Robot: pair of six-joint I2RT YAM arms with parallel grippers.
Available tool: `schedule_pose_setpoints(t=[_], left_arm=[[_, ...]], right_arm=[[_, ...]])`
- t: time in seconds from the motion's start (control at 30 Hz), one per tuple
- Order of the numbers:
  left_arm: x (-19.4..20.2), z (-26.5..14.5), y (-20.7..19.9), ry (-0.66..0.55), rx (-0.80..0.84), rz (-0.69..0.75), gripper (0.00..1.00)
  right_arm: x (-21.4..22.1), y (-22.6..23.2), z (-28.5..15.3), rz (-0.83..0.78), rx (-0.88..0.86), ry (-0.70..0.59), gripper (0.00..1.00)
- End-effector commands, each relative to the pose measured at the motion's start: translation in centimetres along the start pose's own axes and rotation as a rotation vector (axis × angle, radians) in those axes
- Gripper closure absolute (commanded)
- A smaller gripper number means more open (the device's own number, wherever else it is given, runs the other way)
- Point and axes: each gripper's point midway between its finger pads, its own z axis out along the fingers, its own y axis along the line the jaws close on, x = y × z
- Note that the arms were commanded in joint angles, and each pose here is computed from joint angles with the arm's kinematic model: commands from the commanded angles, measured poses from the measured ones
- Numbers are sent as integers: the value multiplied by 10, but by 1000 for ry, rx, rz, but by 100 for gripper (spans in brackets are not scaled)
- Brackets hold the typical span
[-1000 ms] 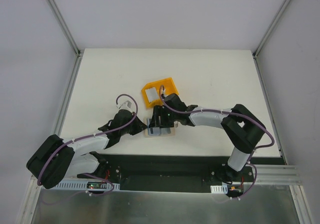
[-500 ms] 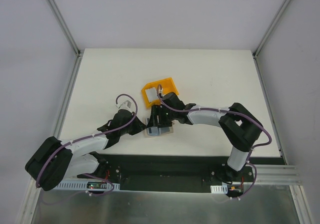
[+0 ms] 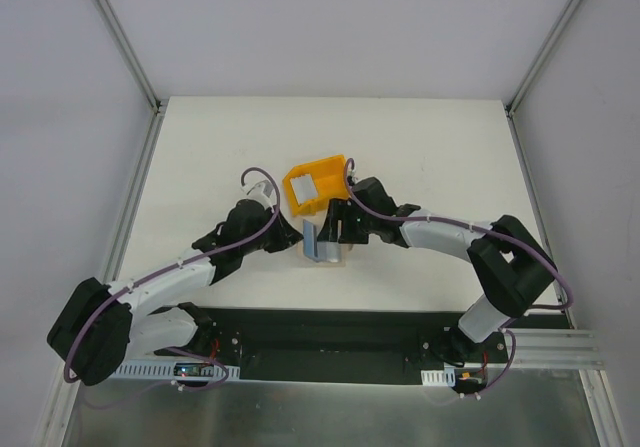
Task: Put the credit cards into the card holder
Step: Turn over the card slot in the card holder.
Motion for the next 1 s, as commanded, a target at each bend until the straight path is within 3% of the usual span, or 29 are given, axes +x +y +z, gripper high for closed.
schedule_pose_setpoints(t=[0.0,0.23,0.5,0.77,0.97], left_arm=[[1,4,-21,79,44,70,100],[11,18,-31,164,33,117,100],[17,28,-38,207,12,159,100],[33,44,-55,284,41,171,100],[32,48,-47,255,7,148,100]], right_arm=[[16,-31,-5,23,141,38,31],[34,-59,1,92,245,71,41],[42,-57,10,99,208,97,77],[49,-58,12,83,186,119,85],[50,-58,12,84,183,126,87]])
